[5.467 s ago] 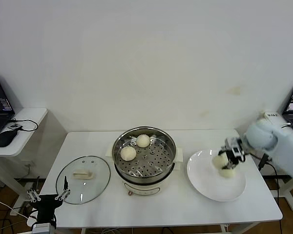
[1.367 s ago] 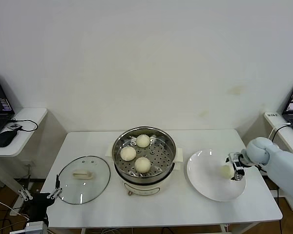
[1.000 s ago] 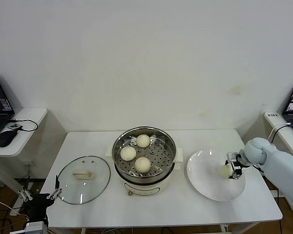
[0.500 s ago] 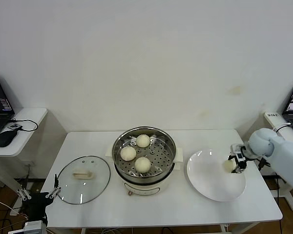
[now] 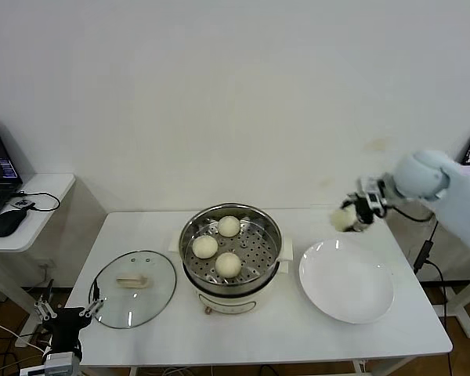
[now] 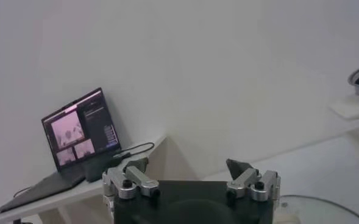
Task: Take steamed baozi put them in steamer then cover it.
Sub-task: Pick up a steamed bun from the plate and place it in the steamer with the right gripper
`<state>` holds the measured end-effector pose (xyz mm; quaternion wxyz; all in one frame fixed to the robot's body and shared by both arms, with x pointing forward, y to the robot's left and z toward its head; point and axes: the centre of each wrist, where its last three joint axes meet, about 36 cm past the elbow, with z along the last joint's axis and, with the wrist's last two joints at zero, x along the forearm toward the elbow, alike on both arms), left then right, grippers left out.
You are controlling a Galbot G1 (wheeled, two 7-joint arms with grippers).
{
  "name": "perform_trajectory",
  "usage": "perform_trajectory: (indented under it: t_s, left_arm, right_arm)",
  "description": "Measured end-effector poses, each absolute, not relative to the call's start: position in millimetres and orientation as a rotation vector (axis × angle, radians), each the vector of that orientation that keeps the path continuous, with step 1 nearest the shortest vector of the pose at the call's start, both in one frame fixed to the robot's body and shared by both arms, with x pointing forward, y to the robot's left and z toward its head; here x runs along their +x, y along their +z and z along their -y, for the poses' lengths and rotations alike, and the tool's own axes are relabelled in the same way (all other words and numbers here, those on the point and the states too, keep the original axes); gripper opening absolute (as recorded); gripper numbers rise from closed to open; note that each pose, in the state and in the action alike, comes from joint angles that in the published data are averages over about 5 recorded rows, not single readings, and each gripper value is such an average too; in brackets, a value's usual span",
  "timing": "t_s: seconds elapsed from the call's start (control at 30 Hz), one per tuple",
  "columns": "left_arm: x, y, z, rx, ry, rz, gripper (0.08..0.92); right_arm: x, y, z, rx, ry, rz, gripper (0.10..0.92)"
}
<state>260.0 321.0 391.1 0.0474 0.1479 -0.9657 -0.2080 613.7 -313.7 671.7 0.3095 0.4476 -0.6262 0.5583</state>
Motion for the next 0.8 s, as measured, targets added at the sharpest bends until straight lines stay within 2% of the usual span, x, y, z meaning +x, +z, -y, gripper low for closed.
perform_trajectory:
  t_s: [0.33,0.57,0.8]
  left_arm:
    - [260.7,392.2,-321.7,0.473,-0.626,2.948,0.823]
    - [258.9,395.5,-324.1,0.490,-0.630,2.949,0.823]
    - [258.0,394.3,-325.3,0.498,-0.632,2.945,0.823]
  right_arm:
    - [624.2,688.1,207.4,1.313,1.464,1.653,0.636]
    - [626.6,662.8,149.5,1.352,1.446,1.591,0.636]
    - [627.4,628.4,121.7,1.352,1.425,1.543,0.636]
